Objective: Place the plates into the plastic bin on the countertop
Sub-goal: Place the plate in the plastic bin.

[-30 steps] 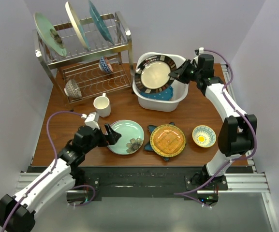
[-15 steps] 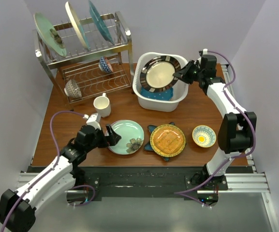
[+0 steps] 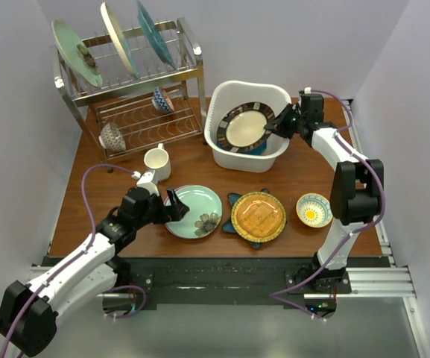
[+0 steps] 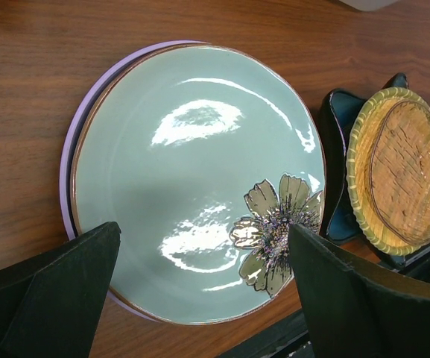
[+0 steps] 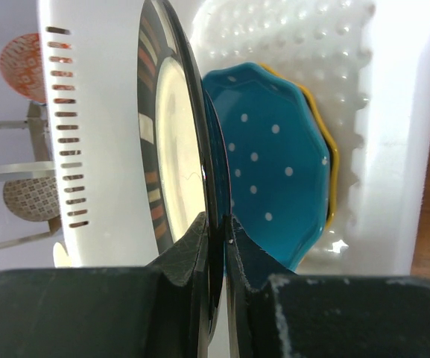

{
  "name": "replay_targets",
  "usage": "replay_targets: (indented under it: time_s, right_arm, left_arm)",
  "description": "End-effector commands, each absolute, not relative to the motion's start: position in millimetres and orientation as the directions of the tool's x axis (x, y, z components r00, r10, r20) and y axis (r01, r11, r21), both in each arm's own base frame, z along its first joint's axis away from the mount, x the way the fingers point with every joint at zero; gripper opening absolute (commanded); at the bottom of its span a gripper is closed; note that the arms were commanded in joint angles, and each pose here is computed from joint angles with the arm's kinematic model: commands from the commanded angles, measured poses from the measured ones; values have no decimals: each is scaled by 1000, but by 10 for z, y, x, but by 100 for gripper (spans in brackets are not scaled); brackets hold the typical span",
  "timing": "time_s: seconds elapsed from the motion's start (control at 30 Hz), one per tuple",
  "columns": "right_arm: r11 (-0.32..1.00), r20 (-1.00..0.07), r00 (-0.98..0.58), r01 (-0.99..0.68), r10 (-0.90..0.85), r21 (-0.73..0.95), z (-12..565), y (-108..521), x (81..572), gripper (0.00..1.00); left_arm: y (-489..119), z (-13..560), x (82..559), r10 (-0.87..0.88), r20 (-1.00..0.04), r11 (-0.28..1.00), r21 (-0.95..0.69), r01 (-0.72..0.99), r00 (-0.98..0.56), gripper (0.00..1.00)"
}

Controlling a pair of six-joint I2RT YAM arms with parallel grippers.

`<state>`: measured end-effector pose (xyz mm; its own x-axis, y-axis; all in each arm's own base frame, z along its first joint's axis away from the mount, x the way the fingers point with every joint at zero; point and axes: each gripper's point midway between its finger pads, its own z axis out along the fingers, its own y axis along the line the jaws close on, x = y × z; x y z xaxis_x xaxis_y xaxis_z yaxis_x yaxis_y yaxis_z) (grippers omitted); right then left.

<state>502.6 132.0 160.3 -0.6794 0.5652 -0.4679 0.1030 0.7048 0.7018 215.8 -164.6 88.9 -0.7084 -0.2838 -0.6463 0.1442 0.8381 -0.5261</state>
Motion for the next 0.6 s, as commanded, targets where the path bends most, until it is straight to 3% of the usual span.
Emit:
replay_targets:
  time_s: [0.0, 0.57]
  right_arm:
    - [666, -574, -581, -72, 577, 742, 2250, 1400, 5232, 0]
    - [697, -507, -685, 1, 523, 717, 1755, 1428, 5262, 0]
  left_arm:
    - [-1724, 1143, 2245, -288, -693, 817, -538, 209, -661, 100]
    - [-1586, 1146, 2124, -306, -688, 832, -530, 167, -658, 100]
